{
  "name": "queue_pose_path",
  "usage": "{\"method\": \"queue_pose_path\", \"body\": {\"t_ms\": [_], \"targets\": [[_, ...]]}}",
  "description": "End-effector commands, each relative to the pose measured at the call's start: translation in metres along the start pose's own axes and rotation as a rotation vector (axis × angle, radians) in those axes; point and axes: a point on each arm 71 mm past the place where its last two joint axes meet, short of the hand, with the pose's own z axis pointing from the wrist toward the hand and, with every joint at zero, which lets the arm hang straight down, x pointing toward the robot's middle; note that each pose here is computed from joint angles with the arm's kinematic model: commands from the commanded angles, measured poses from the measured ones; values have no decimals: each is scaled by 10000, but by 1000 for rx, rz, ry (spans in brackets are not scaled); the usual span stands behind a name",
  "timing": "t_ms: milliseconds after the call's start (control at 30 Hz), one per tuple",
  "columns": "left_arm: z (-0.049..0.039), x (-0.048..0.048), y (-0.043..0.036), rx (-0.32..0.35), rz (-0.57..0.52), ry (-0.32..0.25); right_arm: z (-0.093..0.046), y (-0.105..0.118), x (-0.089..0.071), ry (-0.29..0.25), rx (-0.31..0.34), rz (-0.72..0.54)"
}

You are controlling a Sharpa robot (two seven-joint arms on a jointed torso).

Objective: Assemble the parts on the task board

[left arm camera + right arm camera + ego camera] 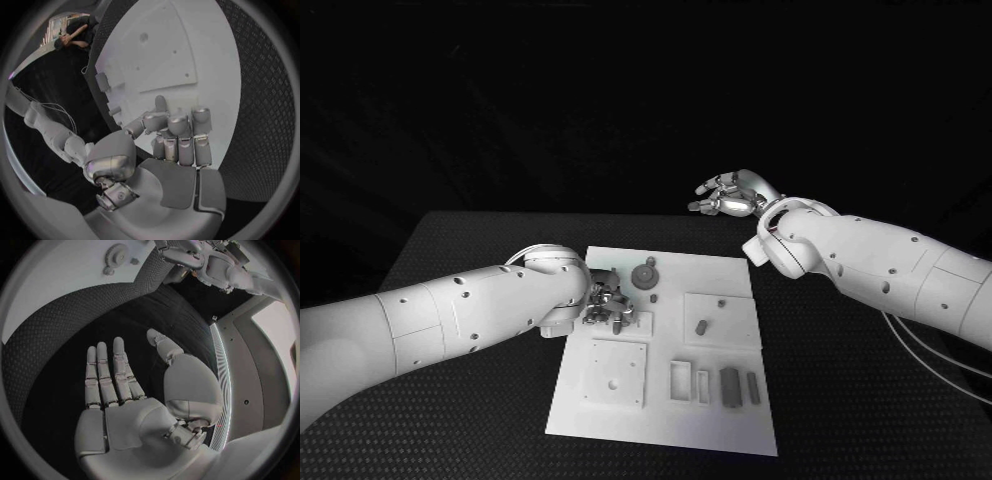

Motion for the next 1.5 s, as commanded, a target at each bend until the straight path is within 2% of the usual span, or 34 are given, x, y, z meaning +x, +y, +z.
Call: {"method": "queue_pose_path", "body": {"t_ms": [33,533,700,800,933,1033,1133,1333,1500], "targets": [[5,1,21,-9,-1,1,1,8,9,12,-7,2],[-6,-29,87,-15,-19,-24,-1,-1,0,9,-6,1],[-42,-74,103,12,-85,-38,-4,-14,-13,4,-4,0],[-84,-186,75,46,-154,-65,-4,-21,-20,3,-3,-1],[-191,-404,63,86,-250,-111,-5,-35,-35,-1,0,-3],[-257,-554,99,90,-256,-149,-5,-44,-43,-3,2,-4],[-288,-719,179,67,-239,-194,-3,-49,-47,-3,4,-4],[-231,-910,333,6,-225,-232,0,-55,-50,-4,5,-5],[-153,-1009,384,-26,-225,-256,6,-45,-29,-1,2,-4]]}}
